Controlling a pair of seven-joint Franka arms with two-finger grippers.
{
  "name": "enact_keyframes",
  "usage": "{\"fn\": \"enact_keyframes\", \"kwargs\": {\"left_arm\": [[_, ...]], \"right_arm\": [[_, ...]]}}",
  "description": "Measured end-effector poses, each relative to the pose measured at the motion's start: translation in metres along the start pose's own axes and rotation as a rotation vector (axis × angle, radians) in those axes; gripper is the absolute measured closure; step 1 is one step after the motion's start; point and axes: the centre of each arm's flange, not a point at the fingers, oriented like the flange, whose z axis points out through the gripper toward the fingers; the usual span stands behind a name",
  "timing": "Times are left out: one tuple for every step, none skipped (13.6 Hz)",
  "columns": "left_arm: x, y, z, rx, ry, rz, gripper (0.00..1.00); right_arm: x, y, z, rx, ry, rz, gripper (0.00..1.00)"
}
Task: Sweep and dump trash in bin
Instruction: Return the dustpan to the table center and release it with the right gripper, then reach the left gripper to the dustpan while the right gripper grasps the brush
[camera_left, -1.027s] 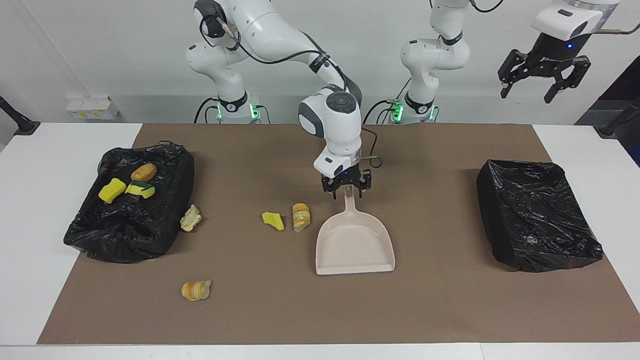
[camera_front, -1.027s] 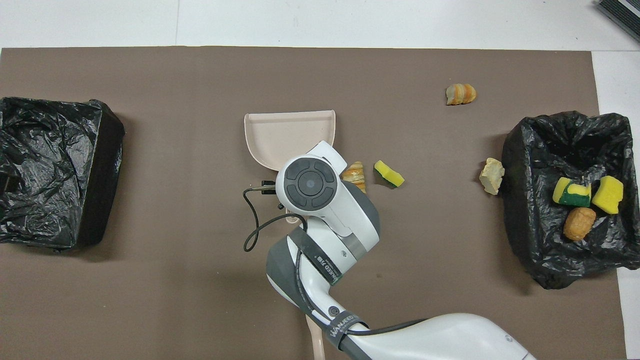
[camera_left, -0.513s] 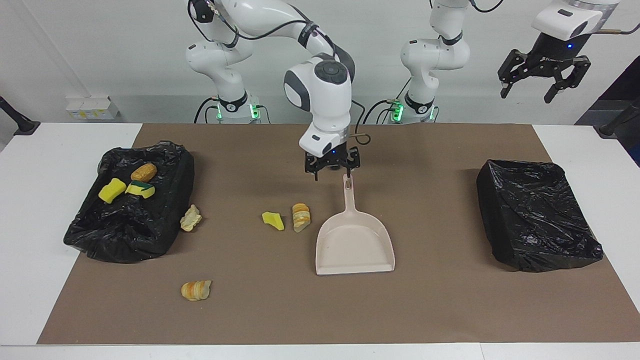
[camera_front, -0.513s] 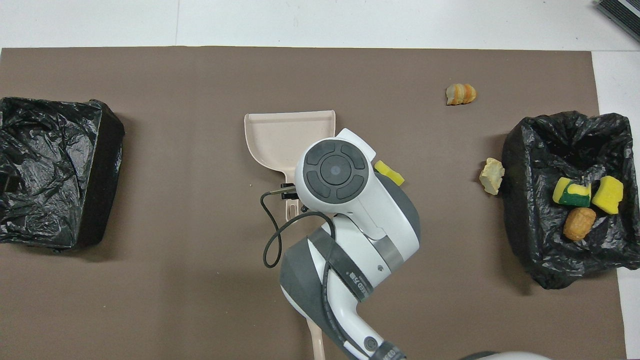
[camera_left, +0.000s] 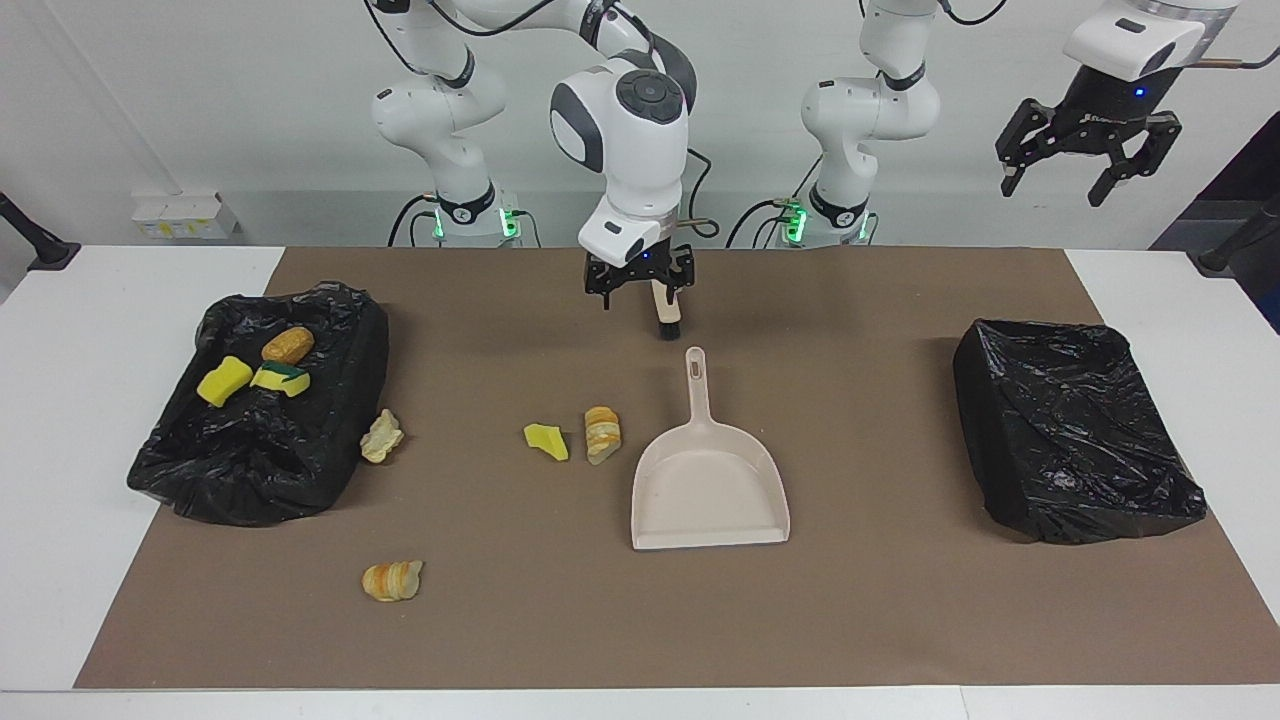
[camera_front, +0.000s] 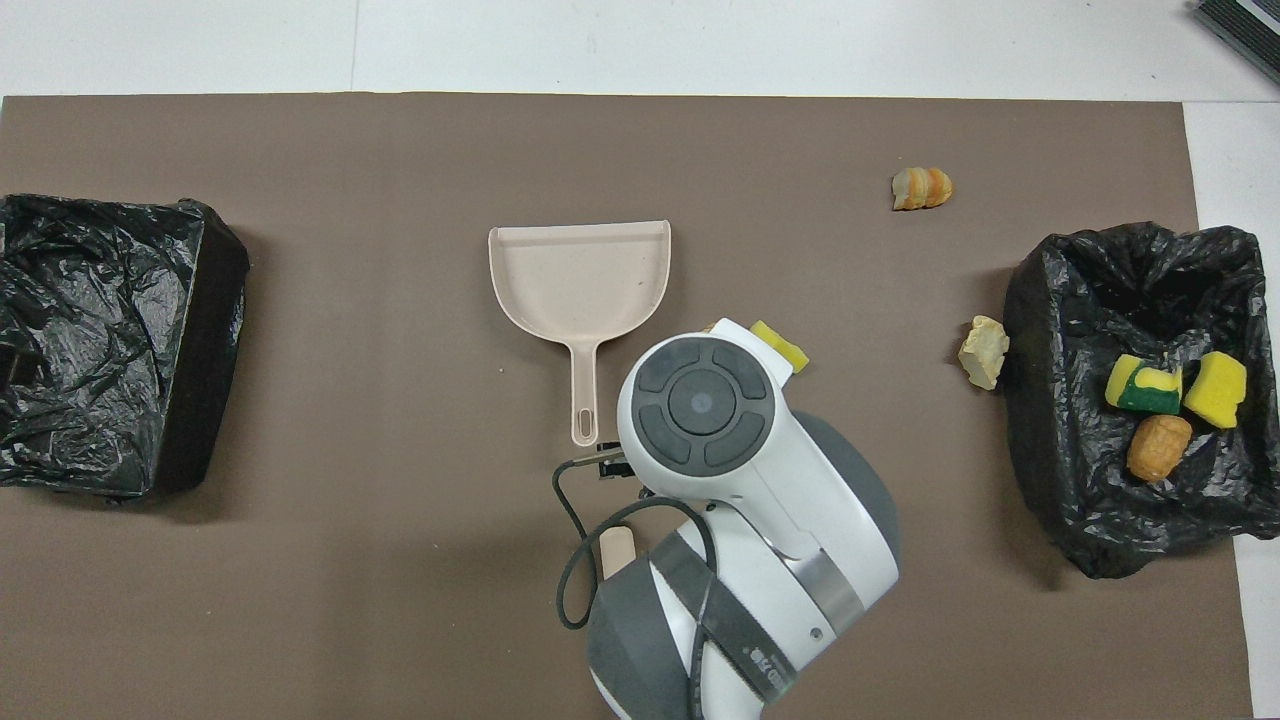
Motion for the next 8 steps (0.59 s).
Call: {"fn": "enact_keyframes", "kwargs": {"left_arm": [[0.0,0.0,0.0,0.0,-0.001,-0.002,0.0],[0.0,-0.001,0.0,0.0,-0.001,-0.003,0.0],[0.0,0.0,0.0,0.0,-0.002,-0.001,0.0],[0.0,0.004,0.0,-0.001,-0.003,0.006,0.0],[0.001,0.012,0.001,-0.002,-0.003,0.02,0.0],[0.003,0.025,0.003,-0.002,0.005,0.04,0.0],[0.007,0.045,0.006,0.0,0.022,0.055,0.0],[0.012,0.07,0.013,-0.002,0.035,0.06,0.0]], "right_arm": [[-0.013,-0.002,0.007,-0.009,-0.01,-0.013,0.0],[-0.028,-0.006,0.014,-0.007,-0.013,-0.029,0.0],[-0.045,-0.011,0.022,0.003,-0.023,-0.042,0.0],[-0.061,-0.015,0.029,0.026,-0.039,-0.047,0.0],[-0.076,-0.017,0.036,0.055,-0.057,-0.045,0.0],[-0.091,-0.018,0.042,0.079,-0.071,-0.043,0.0],[-0.105,-0.018,0.046,0.094,-0.084,-0.043,0.0],[-0.119,-0.02,0.052,0.106,-0.097,-0.045,0.0]]}}
